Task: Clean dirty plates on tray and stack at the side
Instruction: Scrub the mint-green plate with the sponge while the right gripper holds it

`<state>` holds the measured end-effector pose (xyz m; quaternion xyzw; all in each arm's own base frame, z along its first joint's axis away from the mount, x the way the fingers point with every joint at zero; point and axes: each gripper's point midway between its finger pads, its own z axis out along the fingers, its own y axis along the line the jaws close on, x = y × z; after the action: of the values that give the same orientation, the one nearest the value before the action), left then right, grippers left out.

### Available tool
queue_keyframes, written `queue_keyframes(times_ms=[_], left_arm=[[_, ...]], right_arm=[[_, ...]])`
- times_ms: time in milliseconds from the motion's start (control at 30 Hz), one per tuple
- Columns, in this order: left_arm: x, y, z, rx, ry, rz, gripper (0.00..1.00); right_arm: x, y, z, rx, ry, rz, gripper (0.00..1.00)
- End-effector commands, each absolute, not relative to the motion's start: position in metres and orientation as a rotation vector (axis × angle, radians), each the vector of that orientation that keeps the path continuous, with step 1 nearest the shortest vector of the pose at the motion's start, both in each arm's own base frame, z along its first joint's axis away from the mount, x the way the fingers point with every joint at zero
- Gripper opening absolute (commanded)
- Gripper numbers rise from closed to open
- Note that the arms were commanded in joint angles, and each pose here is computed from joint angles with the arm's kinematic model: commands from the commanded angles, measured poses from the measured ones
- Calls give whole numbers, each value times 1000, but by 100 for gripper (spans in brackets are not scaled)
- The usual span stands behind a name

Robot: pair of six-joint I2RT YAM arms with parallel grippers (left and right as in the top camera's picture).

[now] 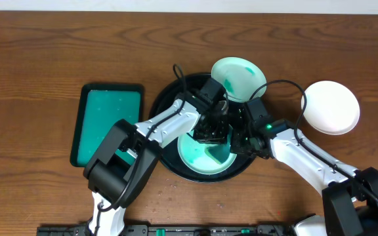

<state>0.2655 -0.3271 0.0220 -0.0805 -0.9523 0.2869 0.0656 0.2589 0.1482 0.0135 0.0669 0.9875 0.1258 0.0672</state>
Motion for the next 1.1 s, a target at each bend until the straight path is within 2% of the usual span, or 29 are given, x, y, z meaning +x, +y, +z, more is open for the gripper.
queue_keyframes(times_ms=[0, 100, 233, 433, 667, 867, 1067], left_arm=[[243, -335, 17, -231, -2749, 904, 7], [230, -330, 18, -199, -2695, 866, 7], [219, -299, 6, -164, -2717, 645, 7], [250, -232, -18, -90, -2958, 138, 7], [288, -178, -19, 51, -3125, -241, 7], [304, -148, -15, 129, -3164, -418, 7], [299, -148, -15, 129, -3143, -405, 7]], right_arm=[[261, 162, 22, 166, 2954, 454, 1], [261, 162, 22, 167, 2956, 453, 1], [259, 161, 22, 168, 2964, 448, 1], [259, 160, 21, 168, 2966, 446, 1], [259, 160, 21, 157, 2966, 444, 1], [258, 160, 21, 158, 2969, 442, 1], [259, 161, 22, 157, 2964, 447, 1]])
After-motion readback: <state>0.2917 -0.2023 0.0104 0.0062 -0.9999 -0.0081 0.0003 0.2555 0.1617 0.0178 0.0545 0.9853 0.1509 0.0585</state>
